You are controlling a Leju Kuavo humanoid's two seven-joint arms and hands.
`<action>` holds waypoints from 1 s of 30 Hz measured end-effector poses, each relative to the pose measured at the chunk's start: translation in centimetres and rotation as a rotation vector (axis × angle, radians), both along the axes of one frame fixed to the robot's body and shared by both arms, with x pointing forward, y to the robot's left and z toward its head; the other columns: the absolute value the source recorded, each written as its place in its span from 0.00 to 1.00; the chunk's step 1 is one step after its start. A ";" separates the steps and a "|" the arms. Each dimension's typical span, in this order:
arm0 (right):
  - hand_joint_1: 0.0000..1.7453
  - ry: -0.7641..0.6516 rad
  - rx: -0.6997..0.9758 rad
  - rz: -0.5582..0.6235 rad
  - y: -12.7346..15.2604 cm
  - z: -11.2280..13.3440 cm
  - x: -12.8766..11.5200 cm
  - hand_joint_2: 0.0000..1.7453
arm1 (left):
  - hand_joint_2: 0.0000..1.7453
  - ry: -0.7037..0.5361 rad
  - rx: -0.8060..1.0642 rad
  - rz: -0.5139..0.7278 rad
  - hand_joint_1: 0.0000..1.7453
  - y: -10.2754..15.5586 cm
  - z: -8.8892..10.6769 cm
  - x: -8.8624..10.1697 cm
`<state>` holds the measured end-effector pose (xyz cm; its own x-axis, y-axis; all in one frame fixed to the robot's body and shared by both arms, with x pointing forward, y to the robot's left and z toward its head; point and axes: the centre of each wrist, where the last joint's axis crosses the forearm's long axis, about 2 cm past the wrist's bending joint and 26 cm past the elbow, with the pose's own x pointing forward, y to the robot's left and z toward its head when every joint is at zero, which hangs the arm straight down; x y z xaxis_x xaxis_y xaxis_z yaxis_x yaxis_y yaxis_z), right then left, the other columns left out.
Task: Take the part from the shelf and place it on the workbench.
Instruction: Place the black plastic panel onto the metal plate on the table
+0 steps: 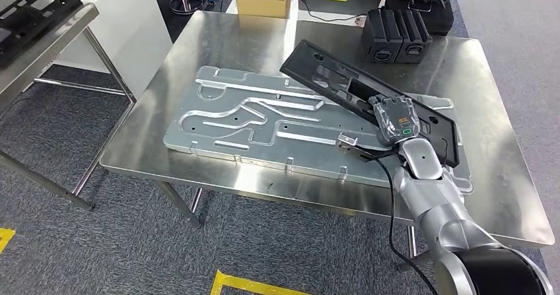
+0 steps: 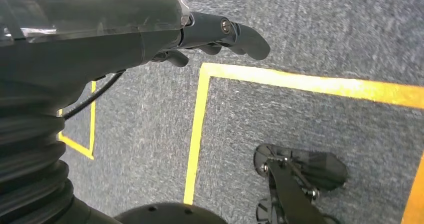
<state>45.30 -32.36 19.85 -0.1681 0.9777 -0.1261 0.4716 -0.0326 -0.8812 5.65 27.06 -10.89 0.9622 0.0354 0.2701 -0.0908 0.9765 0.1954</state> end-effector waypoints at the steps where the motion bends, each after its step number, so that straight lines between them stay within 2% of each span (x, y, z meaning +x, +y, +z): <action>1: 1.00 0.007 0.005 0.005 -0.1 -0.1 0.0 1.00 | 1.00 0.000 0.001 -0.002 0.00 0.0 0.0 0.0; 9: 1.00 0.117 0.104 0.007 -1.1 -1.8 -0.3 1.00 | 1.00 -0.004 0.014 -0.013 0.00 0.3 0.0 0.0; 18: 1.00 0.319 0.297 0.003 -1.4 0.5 1.4 1.00 | 1.00 -0.022 0.022 -0.019 0.00 0.6 0.0 0.0; 22: 0.00 0.350 0.345 -0.006 -1.6 0.5 1.4 1.00 | 1.00 -0.026 0.026 -0.019 0.00 0.7 -0.1 -0.3; 30: 0.00 0.367 0.388 -0.036 -2.0 -0.3 1.1 1.00 | 1.00 -0.035 0.031 -0.014 0.00 0.8 -0.1 -0.5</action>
<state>46.39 -34.37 19.58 -0.0987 0.9467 0.3066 0.1351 0.3180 -0.9384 5.12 27.83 -10.98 0.9525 0.0128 0.3044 -0.0841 0.9713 0.2224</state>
